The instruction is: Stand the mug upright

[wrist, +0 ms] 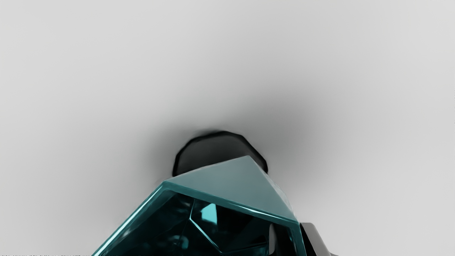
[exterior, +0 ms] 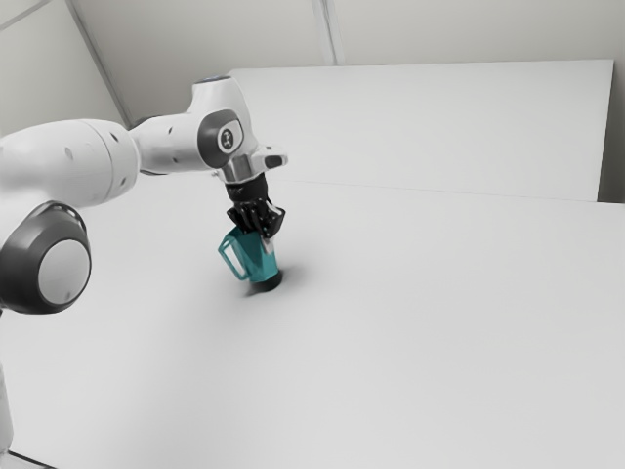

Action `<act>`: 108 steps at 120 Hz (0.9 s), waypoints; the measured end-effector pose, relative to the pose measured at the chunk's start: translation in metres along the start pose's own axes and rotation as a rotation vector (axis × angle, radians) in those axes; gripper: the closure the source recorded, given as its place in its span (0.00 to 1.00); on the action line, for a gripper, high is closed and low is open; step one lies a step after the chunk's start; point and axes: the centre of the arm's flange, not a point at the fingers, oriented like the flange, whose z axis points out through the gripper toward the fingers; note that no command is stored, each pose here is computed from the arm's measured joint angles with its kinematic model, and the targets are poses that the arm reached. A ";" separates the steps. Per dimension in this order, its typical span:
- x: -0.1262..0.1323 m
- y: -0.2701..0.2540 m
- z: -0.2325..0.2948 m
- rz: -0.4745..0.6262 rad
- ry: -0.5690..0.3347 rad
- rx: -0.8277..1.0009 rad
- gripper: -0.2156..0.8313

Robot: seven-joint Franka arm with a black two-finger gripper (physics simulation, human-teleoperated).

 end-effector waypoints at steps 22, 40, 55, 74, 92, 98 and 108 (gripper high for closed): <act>0.001 0.004 0.001 -0.032 -0.003 -0.003 0.71; -0.001 0.006 -0.004 -0.055 0.002 -0.004 0.56; -0.007 0.011 -0.026 -0.063 0.034 -0.006 0.49; -0.020 0.017 -0.066 -0.057 0.093 0.011 0.36; -0.039 0.019 -0.114 -0.033 0.161 0.060 0.29; -0.048 0.019 -0.131 -0.022 0.183 0.080 0.28; -0.065 0.018 -0.161 -0.005 0.217 0.114 0.26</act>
